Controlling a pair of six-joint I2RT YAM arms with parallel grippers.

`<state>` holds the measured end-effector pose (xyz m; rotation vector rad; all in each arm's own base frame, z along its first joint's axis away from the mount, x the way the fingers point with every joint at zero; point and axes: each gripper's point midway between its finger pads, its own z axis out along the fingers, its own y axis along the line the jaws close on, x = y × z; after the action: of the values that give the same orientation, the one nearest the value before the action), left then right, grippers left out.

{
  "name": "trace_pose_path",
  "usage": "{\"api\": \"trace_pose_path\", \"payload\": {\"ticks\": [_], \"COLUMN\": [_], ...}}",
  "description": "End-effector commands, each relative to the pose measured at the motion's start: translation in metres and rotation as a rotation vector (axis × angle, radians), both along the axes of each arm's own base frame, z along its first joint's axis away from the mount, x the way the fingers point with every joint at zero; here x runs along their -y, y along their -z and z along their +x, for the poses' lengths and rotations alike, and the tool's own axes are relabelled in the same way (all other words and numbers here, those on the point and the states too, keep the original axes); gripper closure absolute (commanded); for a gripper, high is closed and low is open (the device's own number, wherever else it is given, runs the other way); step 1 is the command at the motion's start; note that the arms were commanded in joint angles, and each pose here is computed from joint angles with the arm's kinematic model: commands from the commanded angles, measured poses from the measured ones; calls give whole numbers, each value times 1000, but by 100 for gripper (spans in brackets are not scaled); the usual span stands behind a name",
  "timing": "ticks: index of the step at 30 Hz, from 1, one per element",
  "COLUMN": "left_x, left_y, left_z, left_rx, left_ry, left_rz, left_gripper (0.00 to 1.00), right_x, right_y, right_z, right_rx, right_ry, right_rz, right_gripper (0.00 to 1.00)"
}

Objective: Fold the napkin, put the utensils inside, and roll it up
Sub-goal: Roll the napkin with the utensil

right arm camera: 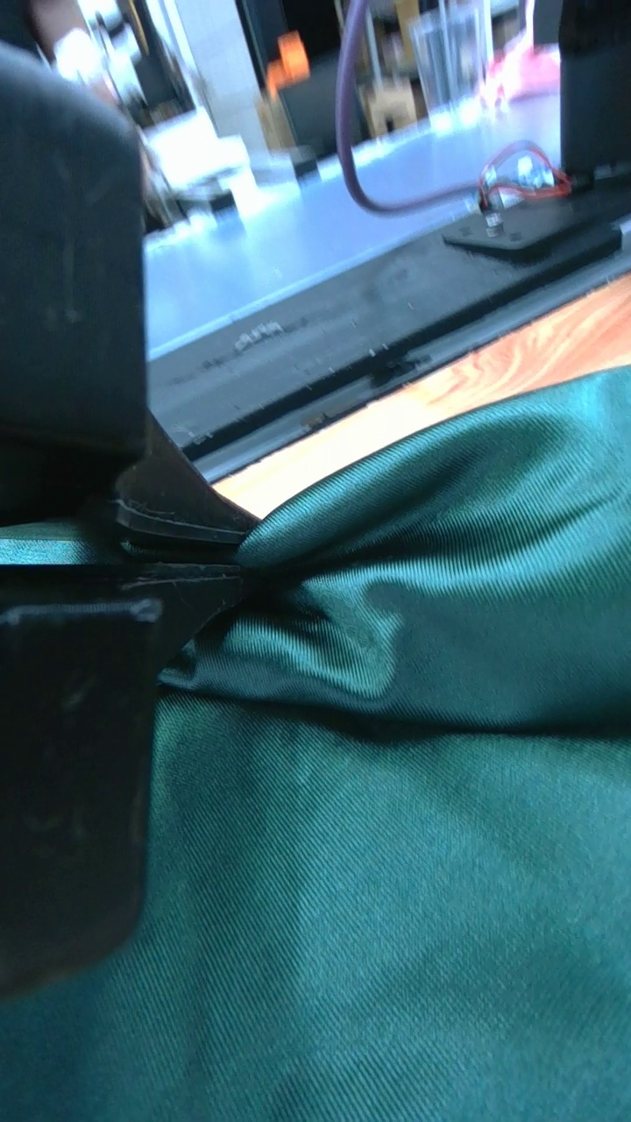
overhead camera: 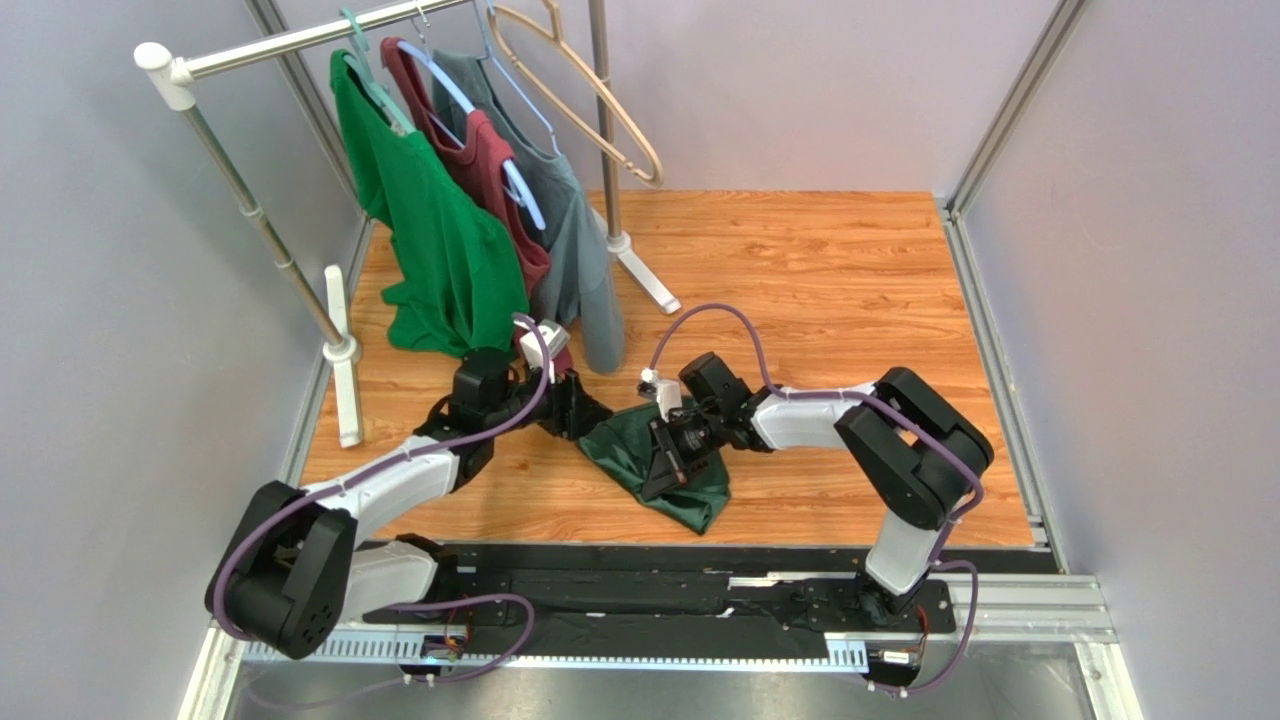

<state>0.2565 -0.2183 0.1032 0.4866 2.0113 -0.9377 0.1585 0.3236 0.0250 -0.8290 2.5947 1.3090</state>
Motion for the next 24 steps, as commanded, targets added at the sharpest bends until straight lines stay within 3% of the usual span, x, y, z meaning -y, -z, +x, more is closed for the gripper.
{"api": "trace_pose_path", "payload": {"ticks": [1,11,24], "left_x": [29,76,92], "left_y": [-29,0,49], "left_z": [1,-13,-29], "left_rx": [159,124,-60], "left_ry": [183,387,493], "left_rz": [-91,-99,-20], "left_gripper": [36,35,31], "right_x": [21,26,39], "right_y": [16,16,18], "right_z": [-7,23,45], "right_rx": [-123,-171,-242], "right_ry": [-19,1,25], "right_rz": [-58,-28,9], "right_gripper": [100,100,100]}}
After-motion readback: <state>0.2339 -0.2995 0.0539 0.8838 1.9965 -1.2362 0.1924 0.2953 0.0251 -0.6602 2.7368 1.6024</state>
